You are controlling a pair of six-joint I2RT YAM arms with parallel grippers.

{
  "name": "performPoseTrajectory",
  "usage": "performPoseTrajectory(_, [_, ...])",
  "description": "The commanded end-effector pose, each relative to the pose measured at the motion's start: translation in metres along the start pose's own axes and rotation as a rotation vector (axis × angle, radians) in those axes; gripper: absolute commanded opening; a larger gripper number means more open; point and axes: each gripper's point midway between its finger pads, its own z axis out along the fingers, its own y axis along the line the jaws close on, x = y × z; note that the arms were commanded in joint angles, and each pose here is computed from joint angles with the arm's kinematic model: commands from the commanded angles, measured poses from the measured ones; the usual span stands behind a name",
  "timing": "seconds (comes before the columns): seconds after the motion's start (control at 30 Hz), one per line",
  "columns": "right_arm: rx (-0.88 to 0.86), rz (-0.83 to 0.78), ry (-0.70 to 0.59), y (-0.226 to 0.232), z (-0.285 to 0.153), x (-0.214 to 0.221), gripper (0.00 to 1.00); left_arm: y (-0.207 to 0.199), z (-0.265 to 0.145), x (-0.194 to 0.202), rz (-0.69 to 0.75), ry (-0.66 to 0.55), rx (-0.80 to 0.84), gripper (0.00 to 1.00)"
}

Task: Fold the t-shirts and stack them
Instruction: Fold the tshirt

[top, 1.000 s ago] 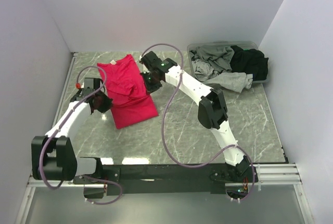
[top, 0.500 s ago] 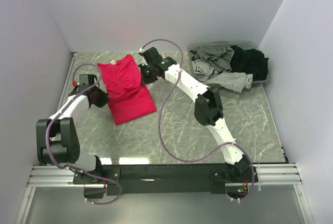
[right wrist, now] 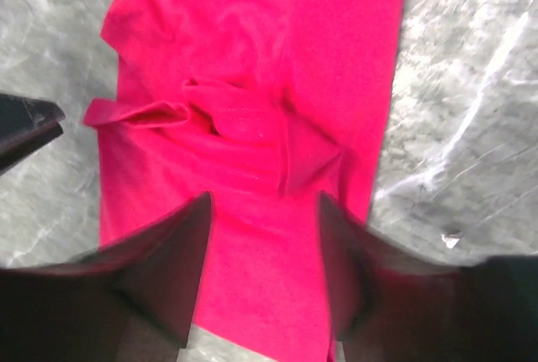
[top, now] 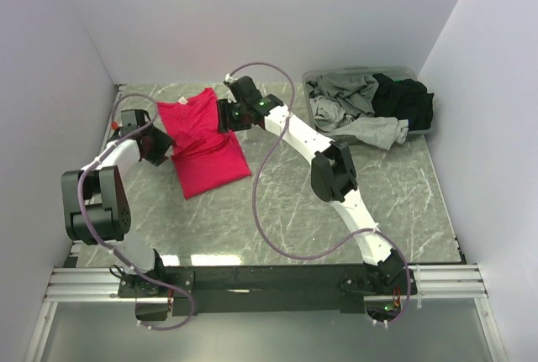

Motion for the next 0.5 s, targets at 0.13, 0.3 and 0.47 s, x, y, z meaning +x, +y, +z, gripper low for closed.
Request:
performPoseTrajectory(0.13, [-0.041,-0.012,-0.146,0.007,-0.030,-0.050,0.80,-0.027,-0.019,-0.045,0.067,-0.114,0.073,0.78])
performPoseTrajectory(0.3, [-0.001,-0.023,-0.081,-0.007,-0.051,-0.029,0.81,0.004,-0.032,-0.017,0.103,-0.071,0.029,0.74])
performPoseTrajectory(0.47, [0.011,-0.022,-0.003,-0.015,-0.070,0.008,0.73,0.042,-0.044,0.030,0.117,0.013,-0.013,0.69])
